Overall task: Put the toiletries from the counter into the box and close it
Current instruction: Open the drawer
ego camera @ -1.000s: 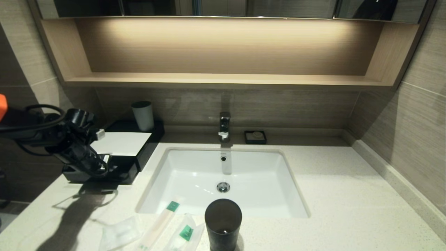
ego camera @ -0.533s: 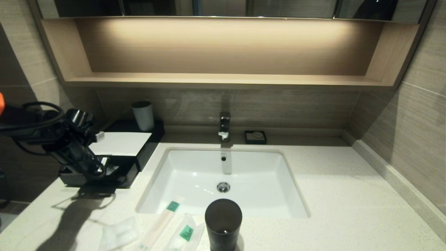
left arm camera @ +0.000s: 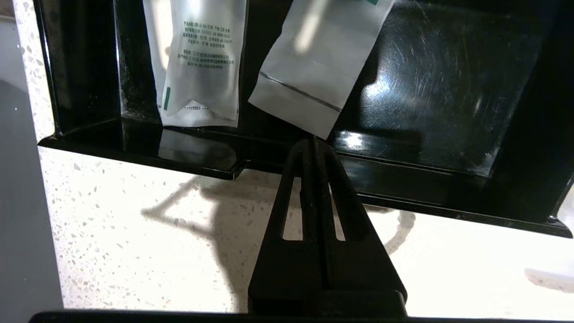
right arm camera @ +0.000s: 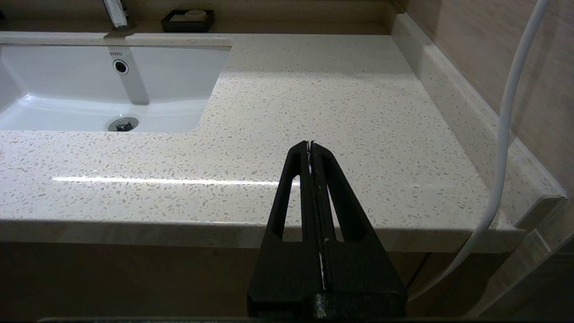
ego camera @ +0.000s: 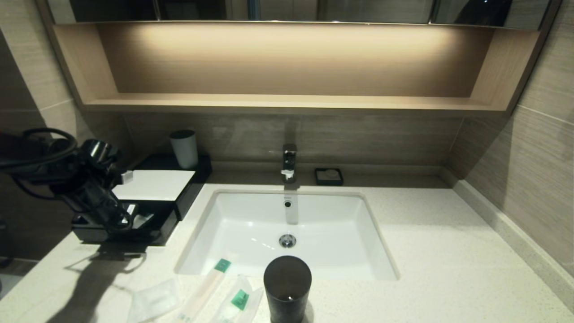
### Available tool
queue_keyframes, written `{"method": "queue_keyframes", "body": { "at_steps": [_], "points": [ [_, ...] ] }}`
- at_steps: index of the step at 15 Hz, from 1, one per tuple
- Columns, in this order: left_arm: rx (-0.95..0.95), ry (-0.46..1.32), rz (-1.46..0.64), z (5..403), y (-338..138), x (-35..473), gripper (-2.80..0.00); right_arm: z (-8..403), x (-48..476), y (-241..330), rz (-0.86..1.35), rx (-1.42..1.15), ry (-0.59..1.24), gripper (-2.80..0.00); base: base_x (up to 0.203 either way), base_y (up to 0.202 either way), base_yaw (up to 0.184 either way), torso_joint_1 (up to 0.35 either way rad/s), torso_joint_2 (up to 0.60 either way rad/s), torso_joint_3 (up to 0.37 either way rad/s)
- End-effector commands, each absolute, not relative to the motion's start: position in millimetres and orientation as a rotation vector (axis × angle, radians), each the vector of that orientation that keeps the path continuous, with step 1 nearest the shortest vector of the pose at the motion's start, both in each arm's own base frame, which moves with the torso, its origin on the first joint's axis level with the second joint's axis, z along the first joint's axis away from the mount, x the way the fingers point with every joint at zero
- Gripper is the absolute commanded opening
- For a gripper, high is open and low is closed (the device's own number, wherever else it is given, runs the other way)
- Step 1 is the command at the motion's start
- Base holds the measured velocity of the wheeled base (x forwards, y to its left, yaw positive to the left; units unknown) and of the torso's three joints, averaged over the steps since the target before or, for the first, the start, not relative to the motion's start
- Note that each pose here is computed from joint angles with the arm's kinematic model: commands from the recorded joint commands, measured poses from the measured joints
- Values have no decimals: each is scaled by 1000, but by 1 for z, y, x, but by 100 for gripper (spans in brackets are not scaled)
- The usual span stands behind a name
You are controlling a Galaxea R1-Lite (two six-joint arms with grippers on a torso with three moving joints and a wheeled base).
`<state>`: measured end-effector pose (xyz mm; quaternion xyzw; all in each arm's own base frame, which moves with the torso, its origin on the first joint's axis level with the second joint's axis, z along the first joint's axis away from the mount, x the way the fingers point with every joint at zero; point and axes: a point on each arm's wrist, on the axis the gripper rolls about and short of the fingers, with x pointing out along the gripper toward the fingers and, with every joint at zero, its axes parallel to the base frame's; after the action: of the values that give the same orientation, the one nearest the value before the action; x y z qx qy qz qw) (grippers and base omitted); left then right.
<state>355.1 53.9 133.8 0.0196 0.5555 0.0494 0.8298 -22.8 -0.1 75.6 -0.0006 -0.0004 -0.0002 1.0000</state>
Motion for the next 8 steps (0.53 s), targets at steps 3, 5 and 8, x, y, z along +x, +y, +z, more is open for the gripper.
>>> {"method": "queue_keyframes", "body": {
  "at_steps": [3, 5, 8],
  "points": [
    [42, 1184, 107, 138, 54, 350, -280, 75, -23, 0, 0, -2, 0, -280, 0, 0, 0, 0, 0, 0],
    [42, 1186, 106, 142, 53, 347, -280, 75, -23, 0, 0, -2, 0, -280, 0, 0, 0, 0, 0, 0],
    [43, 1176, 107, 147, 53, 345, -280, 75, -23, 0, 0, -2, 0, -280, 0, 0, 0, 0, 0, 0]
  ]
}}
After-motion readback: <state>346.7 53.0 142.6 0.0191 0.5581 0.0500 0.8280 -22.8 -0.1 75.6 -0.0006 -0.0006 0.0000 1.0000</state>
